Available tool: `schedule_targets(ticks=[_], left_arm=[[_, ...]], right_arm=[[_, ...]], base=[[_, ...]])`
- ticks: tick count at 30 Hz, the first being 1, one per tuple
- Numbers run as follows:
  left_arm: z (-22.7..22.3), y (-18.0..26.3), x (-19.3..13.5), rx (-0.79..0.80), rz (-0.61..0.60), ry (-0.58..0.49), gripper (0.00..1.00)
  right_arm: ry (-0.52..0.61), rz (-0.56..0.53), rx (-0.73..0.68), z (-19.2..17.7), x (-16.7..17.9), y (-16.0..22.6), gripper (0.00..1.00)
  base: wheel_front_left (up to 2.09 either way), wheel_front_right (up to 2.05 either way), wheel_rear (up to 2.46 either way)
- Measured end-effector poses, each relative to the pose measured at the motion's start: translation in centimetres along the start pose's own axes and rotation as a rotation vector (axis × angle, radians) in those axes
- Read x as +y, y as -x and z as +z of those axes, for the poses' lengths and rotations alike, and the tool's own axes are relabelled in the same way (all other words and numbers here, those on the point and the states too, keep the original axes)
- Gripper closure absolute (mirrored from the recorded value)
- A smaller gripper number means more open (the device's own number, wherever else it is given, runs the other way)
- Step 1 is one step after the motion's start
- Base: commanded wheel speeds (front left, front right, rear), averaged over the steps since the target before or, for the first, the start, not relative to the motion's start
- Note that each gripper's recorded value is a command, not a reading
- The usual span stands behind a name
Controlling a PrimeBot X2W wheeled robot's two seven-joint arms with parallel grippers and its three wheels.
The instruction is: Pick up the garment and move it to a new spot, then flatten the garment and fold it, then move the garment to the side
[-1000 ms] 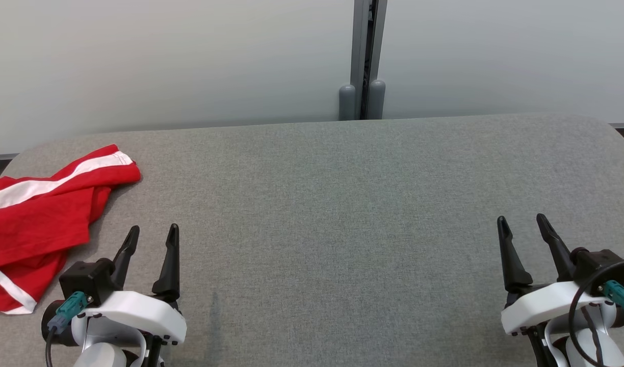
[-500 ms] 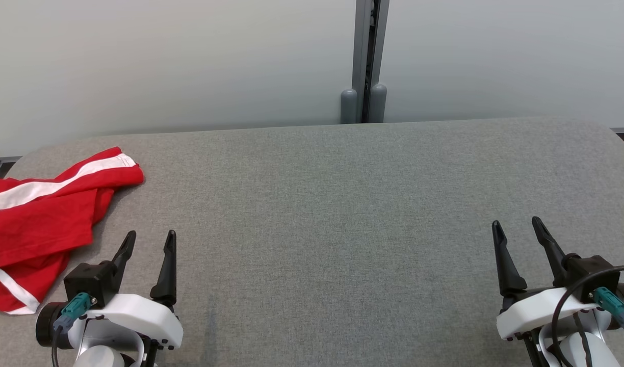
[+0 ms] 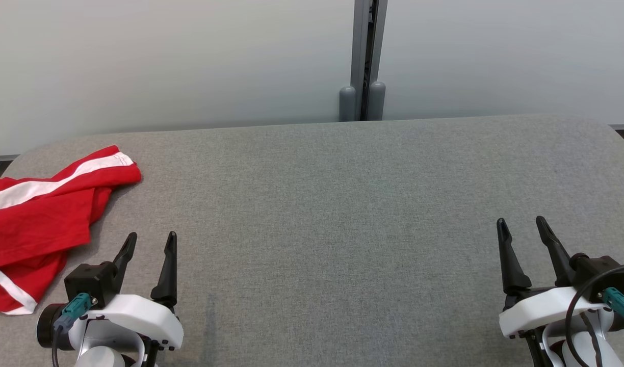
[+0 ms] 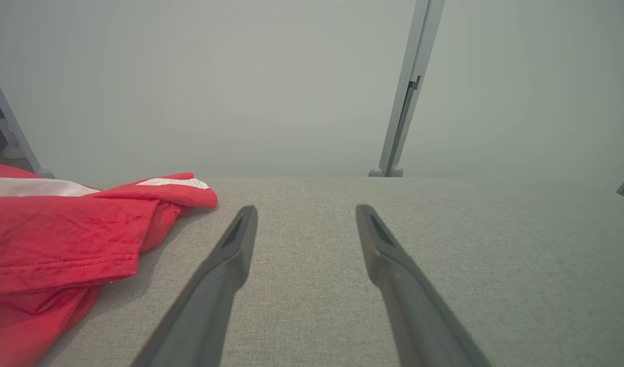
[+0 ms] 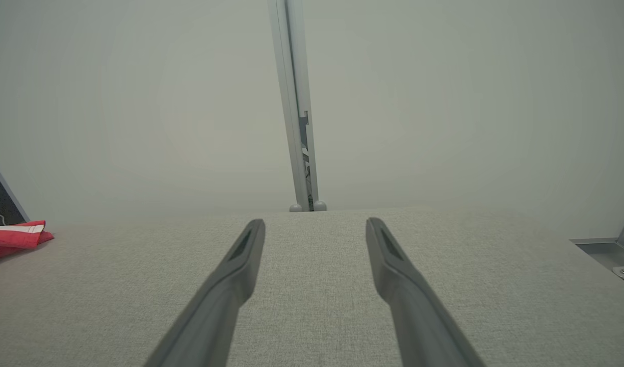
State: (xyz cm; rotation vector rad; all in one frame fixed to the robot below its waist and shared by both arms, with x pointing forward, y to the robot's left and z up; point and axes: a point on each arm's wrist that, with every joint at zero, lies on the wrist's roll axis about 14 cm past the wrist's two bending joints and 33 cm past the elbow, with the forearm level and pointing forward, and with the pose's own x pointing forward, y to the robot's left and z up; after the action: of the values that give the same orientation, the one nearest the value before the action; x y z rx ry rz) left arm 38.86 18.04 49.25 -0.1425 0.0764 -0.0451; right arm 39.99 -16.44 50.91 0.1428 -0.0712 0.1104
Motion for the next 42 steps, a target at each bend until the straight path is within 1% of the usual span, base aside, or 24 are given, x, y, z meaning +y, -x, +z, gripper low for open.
schedule_targets(ticks=[18, 26, 28, 29, 33, 38, 42], left_arm=[[-0.3, 0.0, 0.0, 0.007, 0.0, 0.005, 0.0], [-0.1, 0.2, 0.8, -0.001, 0.024, 0.016, 0.0], [0.2, 0.4, 1.5, -0.013, 0.048, 0.027, 0.0], [0.5, 0.8, 2.5, -0.025, 0.08, 0.037, 0.0], [1.1, 1.8, 4.8, -0.047, 0.147, 0.036, 0.0], [1.7, 3.9, 8.3, -0.074, 0.255, 0.044, 0.0], [2.0, 6.2, 11.1, -0.095, 0.35, 0.051, 0.0]], right_arm=[[-0.009, -0.002, 0.003, -0.1, -0.1, 0.0, 0.0], [-0.013, 0.007, 0.003, -0.2, 0.2, -0.4, 0.0], [-0.011, 0.023, 0.004, -0.2, 0.8, -0.6, 0.0], [-0.011, 0.043, -0.001, -0.1, 1.5, -1.0, 0.0], [-0.013, 0.105, -0.006, 0.0, 3.6, -1.9, 0.0], [-0.017, 0.205, 0.006, -0.4, 7.1, -3.1, 0.0], [-0.025, 0.301, 0.019, -0.8, 10.7, -3.8, 0.0]], base=[[0.0, 0.0, 0.0], [0.0, 0.0, 0.0], [0.0, 0.0, 0.0], [0.0, 0.0, 0.0], [0.0, 0.0, 0.0], [0.0, 0.0, 0.0], [0.0, 0.0, 0.0]])
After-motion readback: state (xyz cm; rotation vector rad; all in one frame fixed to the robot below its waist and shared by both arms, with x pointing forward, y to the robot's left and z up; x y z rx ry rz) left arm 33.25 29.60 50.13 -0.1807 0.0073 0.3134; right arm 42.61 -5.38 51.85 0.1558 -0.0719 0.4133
